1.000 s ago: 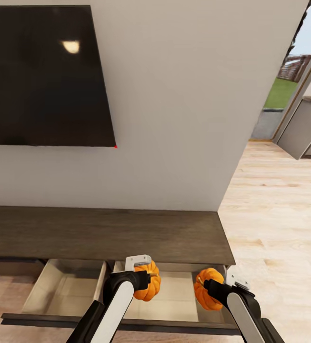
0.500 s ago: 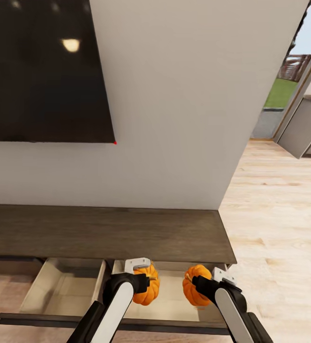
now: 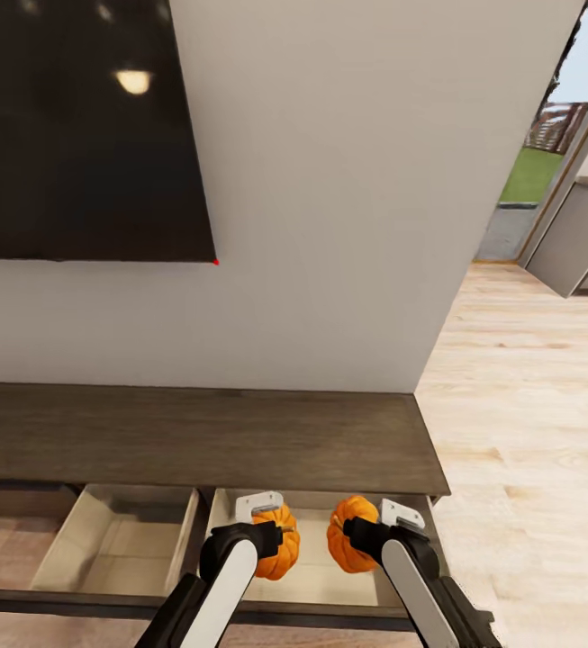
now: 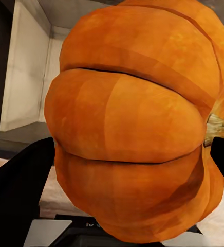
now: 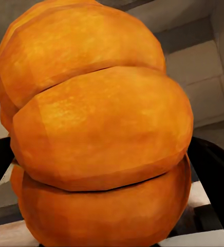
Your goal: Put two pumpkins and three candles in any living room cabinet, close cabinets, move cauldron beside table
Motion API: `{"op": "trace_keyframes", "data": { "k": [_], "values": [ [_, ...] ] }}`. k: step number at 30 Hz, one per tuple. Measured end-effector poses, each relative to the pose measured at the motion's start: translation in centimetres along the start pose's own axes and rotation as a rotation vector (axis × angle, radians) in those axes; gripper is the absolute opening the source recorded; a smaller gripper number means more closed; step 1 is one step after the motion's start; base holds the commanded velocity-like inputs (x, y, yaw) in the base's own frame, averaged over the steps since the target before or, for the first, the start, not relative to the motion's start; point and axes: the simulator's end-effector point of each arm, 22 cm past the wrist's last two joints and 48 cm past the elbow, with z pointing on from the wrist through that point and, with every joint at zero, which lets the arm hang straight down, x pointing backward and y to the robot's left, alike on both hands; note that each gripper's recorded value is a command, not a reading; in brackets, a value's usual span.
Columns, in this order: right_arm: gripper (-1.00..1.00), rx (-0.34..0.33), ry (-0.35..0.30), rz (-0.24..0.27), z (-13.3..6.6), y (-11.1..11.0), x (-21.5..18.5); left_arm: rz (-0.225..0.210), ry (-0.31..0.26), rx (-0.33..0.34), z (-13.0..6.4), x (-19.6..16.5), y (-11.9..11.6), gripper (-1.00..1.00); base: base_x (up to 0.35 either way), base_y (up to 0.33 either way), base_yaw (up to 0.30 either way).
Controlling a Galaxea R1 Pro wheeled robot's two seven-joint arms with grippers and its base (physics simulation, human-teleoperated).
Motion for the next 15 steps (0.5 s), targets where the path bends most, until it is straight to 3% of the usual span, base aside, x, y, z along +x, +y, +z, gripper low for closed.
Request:
{"op": "trace_keyframes", "data": {
  "k": [6,15],
  "values": [
    [-1.00,-0.006,-0.005,-0.012,0.9,0.5,0.4,-0.030,-0.011,-0.011,1.5,0.5,0.4,-1.00,0.000,0.000,0.000],
    [-1.00,-0.008,-0.008,-0.012,2.2,0.3,1.0,-0.034,-0.014,-0.012,3.0,1.1,0.5,-1.00,0.000,0.000,0.000]
  ]
}}
